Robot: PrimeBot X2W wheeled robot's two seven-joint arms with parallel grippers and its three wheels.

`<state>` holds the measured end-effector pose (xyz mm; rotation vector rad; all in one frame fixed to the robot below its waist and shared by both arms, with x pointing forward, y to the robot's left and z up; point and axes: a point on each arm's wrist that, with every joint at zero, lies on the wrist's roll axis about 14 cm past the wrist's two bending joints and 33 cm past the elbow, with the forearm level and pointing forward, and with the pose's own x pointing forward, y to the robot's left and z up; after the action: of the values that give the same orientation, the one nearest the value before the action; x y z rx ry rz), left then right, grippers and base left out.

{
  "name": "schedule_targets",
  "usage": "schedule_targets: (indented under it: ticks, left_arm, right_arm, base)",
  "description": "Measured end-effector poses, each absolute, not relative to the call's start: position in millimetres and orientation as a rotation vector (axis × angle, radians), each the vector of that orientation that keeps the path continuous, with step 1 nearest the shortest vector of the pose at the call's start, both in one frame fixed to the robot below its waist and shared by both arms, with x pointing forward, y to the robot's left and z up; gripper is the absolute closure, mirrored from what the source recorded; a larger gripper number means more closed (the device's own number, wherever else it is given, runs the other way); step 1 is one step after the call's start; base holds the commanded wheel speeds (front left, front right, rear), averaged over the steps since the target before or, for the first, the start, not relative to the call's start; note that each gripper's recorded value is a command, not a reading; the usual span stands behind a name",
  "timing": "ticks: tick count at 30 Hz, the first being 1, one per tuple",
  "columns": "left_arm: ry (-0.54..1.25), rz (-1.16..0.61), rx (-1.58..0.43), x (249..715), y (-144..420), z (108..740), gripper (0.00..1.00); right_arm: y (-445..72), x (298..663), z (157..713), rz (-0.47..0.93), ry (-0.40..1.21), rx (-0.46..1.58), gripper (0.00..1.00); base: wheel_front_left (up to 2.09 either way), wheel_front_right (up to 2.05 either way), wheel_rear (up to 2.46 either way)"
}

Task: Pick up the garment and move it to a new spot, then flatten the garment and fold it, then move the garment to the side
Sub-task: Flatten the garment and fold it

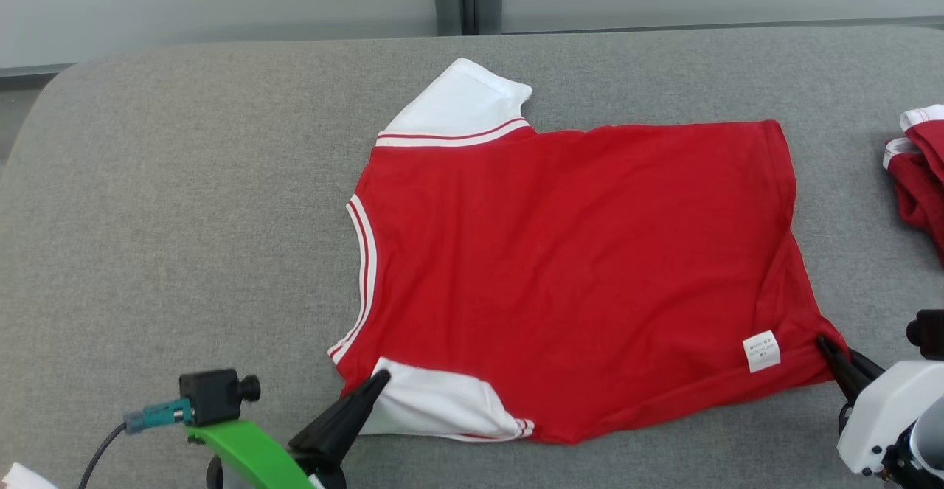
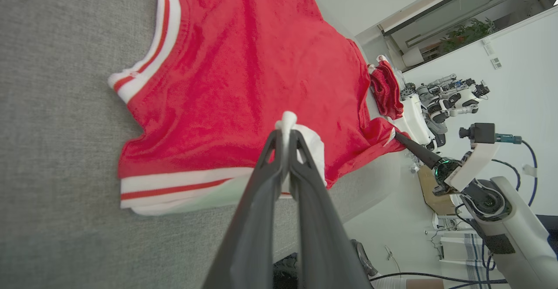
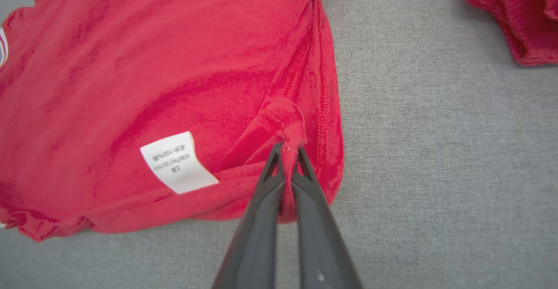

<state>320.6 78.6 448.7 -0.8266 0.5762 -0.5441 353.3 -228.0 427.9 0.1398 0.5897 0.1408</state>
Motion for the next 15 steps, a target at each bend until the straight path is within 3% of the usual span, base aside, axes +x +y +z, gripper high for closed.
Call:
schedule_targets:
  ticks: [15]
  left_arm:
    - [0.347, -0.586, -0.746, 398.7, 47.4, 471.5, 1.0]
  right_arm:
    - [-223.7, 406.9, 436.9, 0.12, 0.466, 0.165, 1.0]
  base:
    - [0.0, 0.0, 0.0]
